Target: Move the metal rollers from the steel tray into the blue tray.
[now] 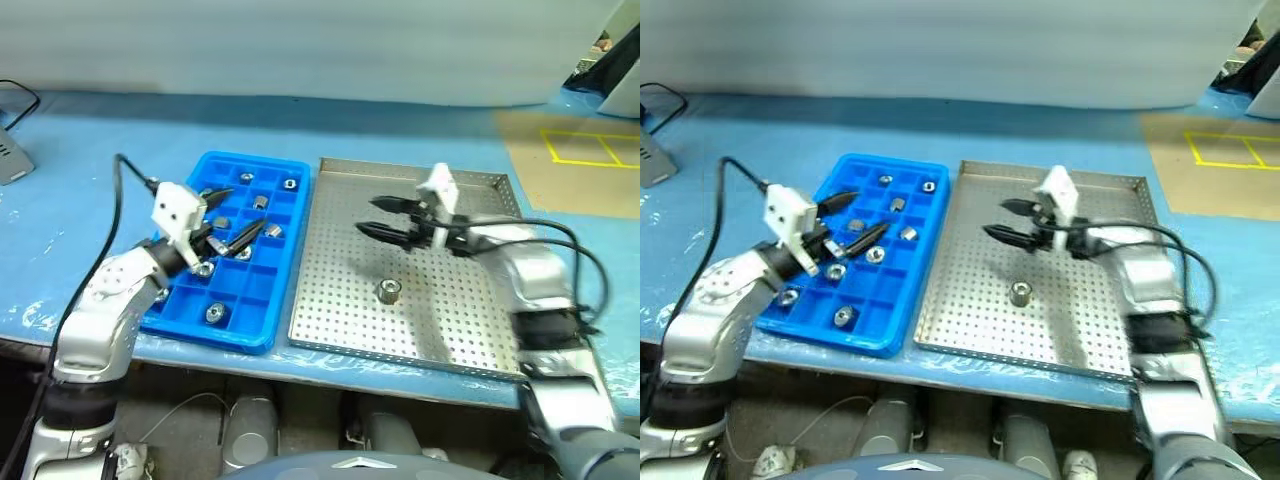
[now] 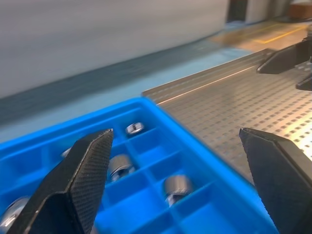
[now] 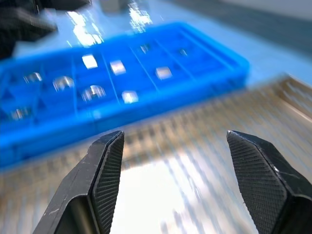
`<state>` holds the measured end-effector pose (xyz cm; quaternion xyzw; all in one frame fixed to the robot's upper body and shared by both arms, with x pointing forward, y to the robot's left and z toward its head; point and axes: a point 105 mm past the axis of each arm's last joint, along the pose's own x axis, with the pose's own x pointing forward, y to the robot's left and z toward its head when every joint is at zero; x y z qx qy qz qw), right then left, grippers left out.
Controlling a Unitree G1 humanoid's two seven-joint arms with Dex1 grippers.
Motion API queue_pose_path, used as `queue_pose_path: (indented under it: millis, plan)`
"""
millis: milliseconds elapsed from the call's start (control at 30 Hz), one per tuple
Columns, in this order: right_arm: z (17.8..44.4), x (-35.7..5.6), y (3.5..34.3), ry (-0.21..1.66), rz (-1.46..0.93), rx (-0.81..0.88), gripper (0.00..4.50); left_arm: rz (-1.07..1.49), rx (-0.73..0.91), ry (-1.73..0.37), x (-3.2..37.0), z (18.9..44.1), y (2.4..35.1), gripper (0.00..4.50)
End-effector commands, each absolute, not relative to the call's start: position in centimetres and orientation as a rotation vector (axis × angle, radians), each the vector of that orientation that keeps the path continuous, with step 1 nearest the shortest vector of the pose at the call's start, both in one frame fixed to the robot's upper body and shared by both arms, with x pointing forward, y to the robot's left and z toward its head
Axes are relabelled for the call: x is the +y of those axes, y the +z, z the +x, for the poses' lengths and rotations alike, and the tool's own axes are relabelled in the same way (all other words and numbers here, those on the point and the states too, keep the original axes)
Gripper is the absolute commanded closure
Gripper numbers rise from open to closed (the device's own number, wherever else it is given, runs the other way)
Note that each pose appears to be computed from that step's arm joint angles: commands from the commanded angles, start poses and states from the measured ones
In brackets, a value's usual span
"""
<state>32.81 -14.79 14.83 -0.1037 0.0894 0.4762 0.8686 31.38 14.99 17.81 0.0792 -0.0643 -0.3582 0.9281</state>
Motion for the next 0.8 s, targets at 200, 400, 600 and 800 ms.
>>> queue_pose_path:
  millis: [200,400,600,800]
  plan:
    - [29.8,-14.4,11.6,0.948,-0.211,0.260,1.05,0.186,-0.156,-0.851,13.1,32.3,18.2,0.12]
    - [29.0,-13.8,8.3,0.933,-0.174,0.359,1.05,0.202,-0.139,-0.858,13.6,32.3,17.6,0.12]
    - [29.0,-12.8,5.6,0.961,-0.213,0.435,1.41,0.229,-0.133,-0.819,14.6,32.5,17.5,0.12]
    - [31.8,-10.3,9.4,0.973,-0.166,0.255,2.86,0.266,-0.138,-0.720,17.4,32.5,18.0,0.12]
